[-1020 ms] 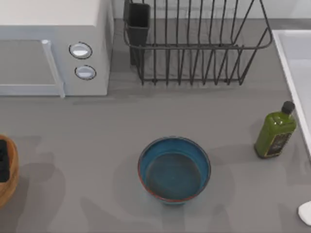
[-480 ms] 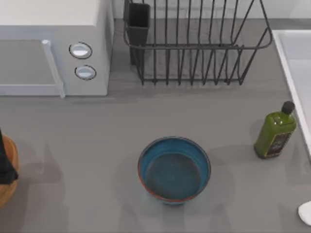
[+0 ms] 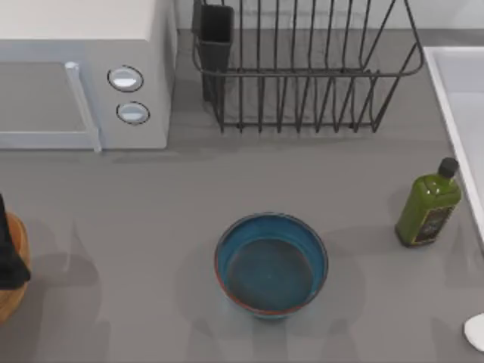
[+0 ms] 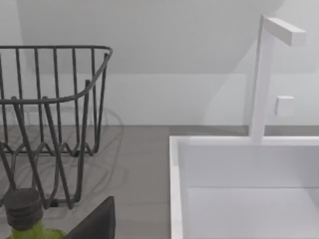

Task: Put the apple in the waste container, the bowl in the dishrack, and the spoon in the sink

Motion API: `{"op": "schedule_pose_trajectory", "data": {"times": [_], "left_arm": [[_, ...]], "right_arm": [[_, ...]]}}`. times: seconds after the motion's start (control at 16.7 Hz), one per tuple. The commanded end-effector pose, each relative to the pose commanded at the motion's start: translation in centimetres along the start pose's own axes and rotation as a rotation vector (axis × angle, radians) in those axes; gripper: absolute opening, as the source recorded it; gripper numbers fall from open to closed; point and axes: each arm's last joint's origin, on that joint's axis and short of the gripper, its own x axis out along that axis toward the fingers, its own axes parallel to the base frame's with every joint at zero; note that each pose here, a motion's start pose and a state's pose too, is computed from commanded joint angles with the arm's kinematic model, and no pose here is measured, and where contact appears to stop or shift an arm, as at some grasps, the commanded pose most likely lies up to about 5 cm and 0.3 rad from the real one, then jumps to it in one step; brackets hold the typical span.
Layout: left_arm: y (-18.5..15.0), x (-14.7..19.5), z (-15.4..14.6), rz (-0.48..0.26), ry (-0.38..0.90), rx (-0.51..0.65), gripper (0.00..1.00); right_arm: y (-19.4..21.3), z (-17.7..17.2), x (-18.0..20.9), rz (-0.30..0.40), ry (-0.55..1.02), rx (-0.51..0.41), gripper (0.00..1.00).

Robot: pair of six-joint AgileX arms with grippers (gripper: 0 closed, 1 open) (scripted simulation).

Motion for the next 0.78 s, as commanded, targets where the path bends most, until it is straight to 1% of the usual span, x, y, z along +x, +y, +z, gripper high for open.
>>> {"op": "schedule_pose_trajectory", "data": {"times": [0.12, 0.24, 0.36, 0.48, 0.6, 0.66, 0.78], "left_arm": [[0.0, 0.0, 0.0, 0.0, 0.0, 0.0, 1.0], [0.0, 0.0, 0.0, 0.0, 0.0, 0.0, 1.0], [0.0, 0.0, 0.0, 0.0, 0.0, 0.0, 1.0], [0.0, 0.0, 0.0, 0.0, 0.0, 0.0, 1.0], [0.0, 0.0, 0.0, 0.0, 0.0, 0.0, 1.0], [0.0, 0.0, 0.0, 0.0, 0.0, 0.0, 1.0], [0.0, 0.0, 0.0, 0.0, 0.0, 0.0, 1.0]], "right_arm": [[0.5, 1.0, 0.0, 0.044, 0.04, 0.033, 1.0], [1.3, 2.8, 0.1, 0.112, 0.111, 0.082, 1.0], [2.5, 5.2, 0.6, 0.189, 0.22, 0.138, 1.0], [4.1, 7.6, 1.7, 0.257, 0.374, 0.185, 1.0], [6.2, 9.5, 3.5, 0.298, 0.567, 0.214, 1.0], [7.5, 10.2, 4.6, 0.306, 0.672, 0.218, 1.0], [10.5, 11.0, 7.0, 0.296, 0.882, 0.209, 1.0]]}}
